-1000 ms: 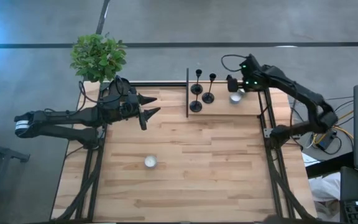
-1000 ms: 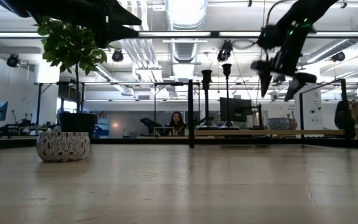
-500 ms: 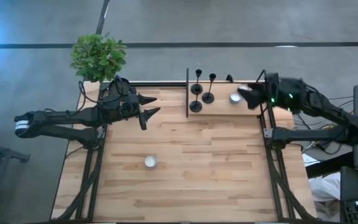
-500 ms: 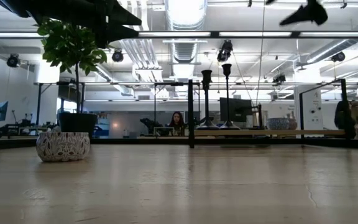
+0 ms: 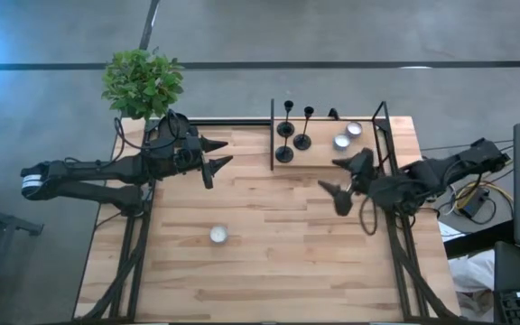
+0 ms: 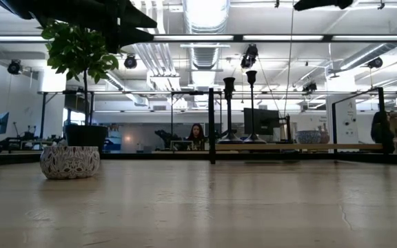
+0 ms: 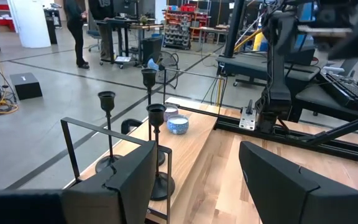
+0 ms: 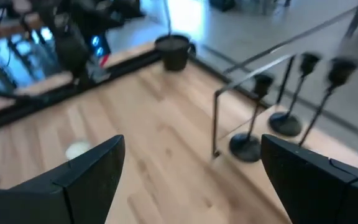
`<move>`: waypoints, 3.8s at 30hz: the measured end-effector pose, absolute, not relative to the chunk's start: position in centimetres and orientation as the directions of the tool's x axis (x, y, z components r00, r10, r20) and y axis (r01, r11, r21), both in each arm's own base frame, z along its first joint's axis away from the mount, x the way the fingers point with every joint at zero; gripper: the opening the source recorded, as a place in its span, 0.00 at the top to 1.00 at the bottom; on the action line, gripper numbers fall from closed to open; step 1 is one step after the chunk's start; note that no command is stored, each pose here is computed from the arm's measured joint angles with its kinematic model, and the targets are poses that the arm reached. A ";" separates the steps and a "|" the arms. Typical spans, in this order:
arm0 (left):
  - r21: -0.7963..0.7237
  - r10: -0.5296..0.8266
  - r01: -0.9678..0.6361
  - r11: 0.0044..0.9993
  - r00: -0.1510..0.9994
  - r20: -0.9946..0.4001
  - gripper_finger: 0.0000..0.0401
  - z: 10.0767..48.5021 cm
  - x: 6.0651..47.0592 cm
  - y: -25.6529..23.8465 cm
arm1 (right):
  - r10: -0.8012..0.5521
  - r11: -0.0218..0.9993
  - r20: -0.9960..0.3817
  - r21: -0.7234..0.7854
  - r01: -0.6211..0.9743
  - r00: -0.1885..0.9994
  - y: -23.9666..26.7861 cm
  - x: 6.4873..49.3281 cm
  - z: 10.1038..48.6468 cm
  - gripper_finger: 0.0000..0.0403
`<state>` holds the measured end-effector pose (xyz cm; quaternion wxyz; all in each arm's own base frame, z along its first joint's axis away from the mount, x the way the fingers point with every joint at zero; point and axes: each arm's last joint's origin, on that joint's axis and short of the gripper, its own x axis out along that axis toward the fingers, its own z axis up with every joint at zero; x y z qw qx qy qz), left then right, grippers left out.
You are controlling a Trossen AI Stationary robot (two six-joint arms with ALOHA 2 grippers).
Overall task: Pick & Place candle stick holders
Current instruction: Put the red scented candle on the shelf
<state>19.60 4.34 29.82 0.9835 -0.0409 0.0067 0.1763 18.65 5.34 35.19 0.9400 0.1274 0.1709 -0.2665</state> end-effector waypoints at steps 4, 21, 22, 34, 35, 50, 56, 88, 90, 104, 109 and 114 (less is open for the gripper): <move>-0.078 0.346 -0.347 0.935 0.938 -0.027 0.41 29.8 19.6 4.3 | -0.426 0.830 -0.459 0.145 0.539 0.780 6.1 20.2 33.7 0.10; -0.078 0.346 -0.347 0.935 0.938 -0.027 0.41 29.8 19.6 4.3 | -0.455 0.740 -0.604 0.153 0.655 0.654 8.1 17.9 24.8 0.32; -0.078 0.346 -0.347 0.935 0.938 -0.027 0.41 29.8 19.6 4.3 | -0.455 0.734 -0.605 0.161 0.660 0.654 8.0 17.7 24.4 0.34; -0.078 0.346 -0.347 0.935 0.938 -0.029 0.41 29.8 19.6 4.3 | -0.302 0.782 -0.567 0.313 0.539 0.766 6.6 15.0 20.4 0.60; -0.078 0.346 -0.347 0.935 0.938 -0.028 0.41 29.8 19.6 4.3 | -0.293 0.795 -0.548 0.315 0.518 0.783 6.4 14.7 20.2 0.64; -0.078 0.346 -0.347 0.934 0.938 -0.029 0.41 29.8 19.6 4.3 | -0.138 0.957 -0.322 0.201 0.210 0.937 1.9 12.4 16.4 0.98; -0.078 0.346 -0.347 0.935 0.938 -0.029 0.41 29.8 19.6 4.3 | -0.129 0.991 -0.288 0.002 0.135 0.949 1.0 11.6 15.1 0.98; -0.076 0.345 -0.348 0.934 0.937 -0.045 0.41 29.6 19.6 4.3 | -0.009 0.996 -0.258 0.083 0.031 0.966 1.2 11.3 14.4 0.98; -0.076 0.346 -0.348 0.934 0.937 -0.045 0.41 29.6 19.6 4.3 | -0.010 0.996 -0.258 0.082 0.032 0.966 1.2 11.3 14.4 0.98; -0.076 0.346 -0.348 0.934 0.937 -0.043 0.41 29.7 19.6 4.3 | -0.012 0.996 -0.258 0.085 0.035 0.966 1.2 11.3 14.4 0.98; -0.152 0.334 -0.336 0.929 0.942 -0.039 0.41 29.7 19.7 4.3 | -0.012 0.996 -0.257 0.085 0.036 0.966 1.2 11.3 14.4 0.98; -0.416 0.328 -0.314 0.854 0.944 -0.038 0.41 29.7 19.7 4.3 | -0.013 0.996 -0.257 0.086 0.036 0.966 1.2 11.3 14.4 0.98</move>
